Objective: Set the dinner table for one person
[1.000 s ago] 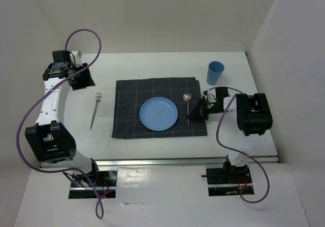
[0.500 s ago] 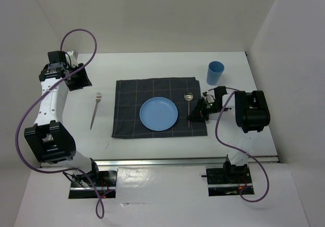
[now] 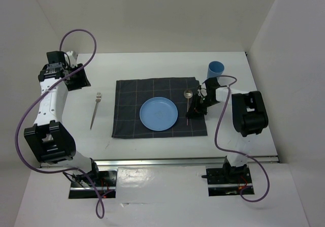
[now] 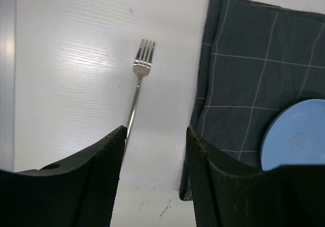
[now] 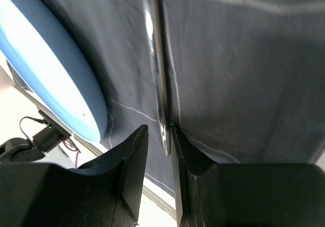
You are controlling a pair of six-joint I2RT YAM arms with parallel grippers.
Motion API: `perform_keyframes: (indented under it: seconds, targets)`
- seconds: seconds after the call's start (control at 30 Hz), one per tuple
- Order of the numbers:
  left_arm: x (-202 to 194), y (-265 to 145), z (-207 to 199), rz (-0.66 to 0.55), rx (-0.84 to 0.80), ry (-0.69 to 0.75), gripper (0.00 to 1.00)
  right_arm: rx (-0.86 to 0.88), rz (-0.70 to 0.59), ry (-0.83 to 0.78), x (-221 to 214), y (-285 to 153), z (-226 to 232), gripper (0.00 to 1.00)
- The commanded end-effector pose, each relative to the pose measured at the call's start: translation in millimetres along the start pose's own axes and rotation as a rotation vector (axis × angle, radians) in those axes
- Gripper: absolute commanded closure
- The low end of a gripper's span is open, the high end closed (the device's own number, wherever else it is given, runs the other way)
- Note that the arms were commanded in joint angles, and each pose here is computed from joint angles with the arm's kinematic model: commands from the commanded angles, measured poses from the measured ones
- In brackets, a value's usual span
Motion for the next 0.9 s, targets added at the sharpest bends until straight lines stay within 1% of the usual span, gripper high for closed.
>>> perform_keyframes:
  seconds: [0.0,0.03,0.07,0.1,0.17,0.2,0.23,0.27,0.33,0.37,0.47,0.5,0.6,0.67,0.73,0.83,0.87]
  targets:
    - [0.9,3.8,10.9,0.009,0.090,0.065,0.42,-0.095,-0.018,0.008,-0.3,-9.1,-3.6,0.67]
    - [3.1,5.8,13.7,0.017,0.134,0.095,0.42,-0.124,-0.035,0.008,1.2,-9.0,-6.1,0.67]
    - [0.5,9.5,15.5,0.049,0.187,0.142,0.42,-0.136,-0.036,0.011,-0.5,-11.9,-5.9,0.67]
    - [-2.0,18.4,18.0,0.086,0.186,0.232,0.41,-0.136,-0.036,0.011,-2.5,-15.9,-3.9,0.67]
    - [-16.0,33.8,11.8,0.172,0.179,0.347,0.38,-0.146,-0.073,-0.005,0.8,-24.7,2.5,0.66]
    - [-25.1,47.2,11.8,0.234,0.181,0.417,0.36,-0.149,-0.069,-0.003,-1.2,-27.3,3.4,0.66]
    - [-38.7,57.8,9.1,0.295,0.175,0.454,0.33,-0.146,-0.092,-0.015,2.1,-31.4,7.9,0.64]
    - [-45.2,67.0,2.4,0.325,0.144,0.485,0.32,-0.135,-0.109,-0.027,4.9,-35.3,12.7,0.64]
    - [-58.9,81.3,-3.6,0.404,0.065,0.494,0.30,-0.123,-0.130,-0.040,7.2,-40.6,18.4,0.64]
    - [-67.6,95.1,-3.0,0.451,0.047,0.479,0.30,-0.115,-0.144,-0.050,8.8,-44.1,22.2,0.63]
    - [-70.5,114.4,2.5,0.460,0.108,0.458,0.29,-0.115,-0.162,-0.058,10.6,-48.6,30.3,0.56]
    - [-75.2,123.0,6.0,0.487,0.136,0.455,0.29,-0.115,-0.164,-0.059,8.9,-51.4,31.5,0.54]
    - [-75.9,134.7,10.5,0.518,0.169,0.462,0.29,-0.112,-0.187,-0.070,8.3,-57.5,35.0,0.53]
    - [-85.3,145.3,12.4,0.561,0.171,0.455,0.29,-0.120,-0.193,-0.070,7.1,-60.0,35.3,0.53]
    - [-93.1,150.5,13.3,0.602,0.162,0.455,0.33,-0.125,-0.205,-0.074,7.2,-62.2,36.0,0.53]
    - [-108.2,158.6,9.1,0.651,0.084,0.434,0.55,-0.121,-0.212,-0.078,6.7,-64.5,37.6,0.53]
    - [-108.6,159.0,7.5,0.648,0.074,0.420,0.64,-0.116,-0.220,-0.083,6.1,-67.2,39.4,0.53]
Point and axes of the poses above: each gripper's point midway between its finger pads, its own y axis out along the fingers, its own z axis along the line the jaws close on, x = y × z, the point moved 9 cm from there along -y, back along the fingers, and after that the axes turned 10 degrees about y, right-handed, at the moved point
